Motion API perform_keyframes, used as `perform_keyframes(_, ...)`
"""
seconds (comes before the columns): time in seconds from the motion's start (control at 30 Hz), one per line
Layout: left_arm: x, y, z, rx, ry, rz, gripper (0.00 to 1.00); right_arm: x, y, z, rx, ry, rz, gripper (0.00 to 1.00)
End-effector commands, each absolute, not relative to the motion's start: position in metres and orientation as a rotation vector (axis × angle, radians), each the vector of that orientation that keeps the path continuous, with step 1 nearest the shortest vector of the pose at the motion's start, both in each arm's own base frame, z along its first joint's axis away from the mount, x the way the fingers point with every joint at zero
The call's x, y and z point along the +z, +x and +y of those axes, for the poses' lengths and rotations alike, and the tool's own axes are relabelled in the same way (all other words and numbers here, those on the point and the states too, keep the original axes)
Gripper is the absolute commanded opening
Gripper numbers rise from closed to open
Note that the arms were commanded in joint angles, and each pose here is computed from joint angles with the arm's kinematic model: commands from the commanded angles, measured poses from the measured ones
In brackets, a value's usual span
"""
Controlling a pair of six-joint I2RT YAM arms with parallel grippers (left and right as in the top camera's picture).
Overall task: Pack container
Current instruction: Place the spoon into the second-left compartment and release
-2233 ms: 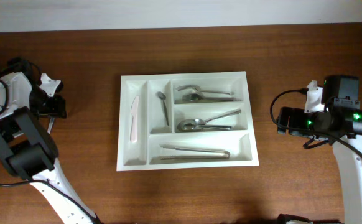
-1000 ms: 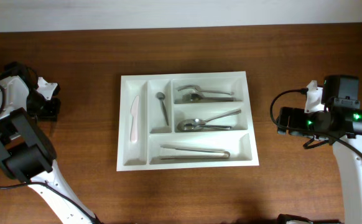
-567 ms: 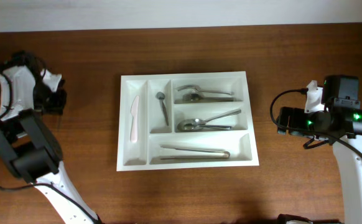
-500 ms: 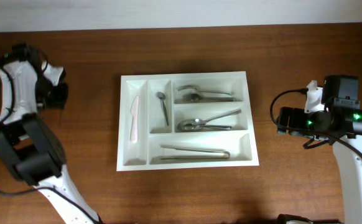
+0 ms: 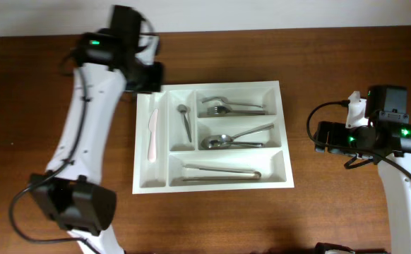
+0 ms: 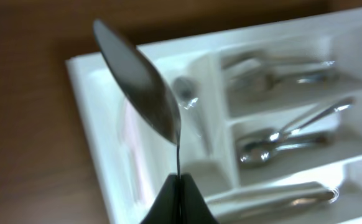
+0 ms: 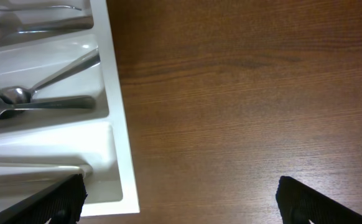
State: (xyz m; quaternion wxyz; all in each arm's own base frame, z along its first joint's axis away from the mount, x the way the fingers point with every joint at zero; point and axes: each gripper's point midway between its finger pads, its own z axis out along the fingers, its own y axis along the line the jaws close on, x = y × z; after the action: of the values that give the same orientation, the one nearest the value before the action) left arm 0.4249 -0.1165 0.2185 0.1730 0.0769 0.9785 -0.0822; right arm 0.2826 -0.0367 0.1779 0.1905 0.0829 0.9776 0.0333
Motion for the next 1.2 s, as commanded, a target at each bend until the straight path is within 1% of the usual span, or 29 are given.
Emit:
perform_keyframes(0.0,0.186,0.428,-0.164,-0.296,0.241,2.826,0.02,0.185,0.286,-0.037,0.083,0.223,2.726,0.99)
perform_keyframes(0.17,0.139,0.429,-0.182,-0.284,0.258,2.928,0.02,0.185,0.286,-0.037,0.083,0.223,2.726,0.99)
perform_keyframes(0.33,0.095,0.432,-0.183,-0.257,0.257,3.016,0.02,0.185,0.286,-0.037,0.083,0.223,2.726,0.99)
perform_keyframes(0.5,0.064,0.432,-0.183,-0.236,0.256,3.077,0.02,0.185,0.286,-0.037,0.083,0.223,2.726,0.99)
perform_keyframes(0.67,0.047,0.43,-0.182,-0.224,0.256,3.111,0.02,0.185,0.286,-0.037,0.083,0.223,2.726,0.99)
perform_keyframes(0.7,0.047,0.43,-0.182,-0.223,0.256,3.114,0.12,0.185,0.286,-0.037,0.083,0.223,2.726,0.99)
perform_keyframes(0.77,0.047,0.43,-0.182,-0.223,0.257,3.114,0.41,0.185,0.286,-0.037,0.083,0.223,2.725,0.99)
perform_keyframes(0.8,0.047,0.43,-0.182,-0.223,0.257,3.113,0.46,0.185,0.286,-0.037,0.083,0.223,2.725,0.99)
perform_keyframes(0.83,0.048,0.43,-0.182,-0.223,0.257,3.113,0.48,0.185,0.286,-0.037,0.083,0.223,2.725,0.99)
perform_keyframes(0.87,0.048,0.43,-0.182,-0.223,0.256,3.114,0.54,0.185,0.286,-0.037,0.083,0.223,2.725,0.99)
perform_keyframes(0.93,0.05,0.43,-0.182,-0.221,0.266,3.109,0.58,0.186,0.287,-0.038,0.082,0.222,2.72,0.99)
perform_keyframes(1.07,0.071,0.436,-0.178,-0.191,0.34,3.043,0.62,0.192,0.292,-0.039,0.077,0.217,2.691,0.99)
perform_keyframes(1.17,0.104,0.443,-0.169,-0.114,0.395,2.945,0.64,0.203,0.298,-0.042,0.046,0.181,2.656,0.99)
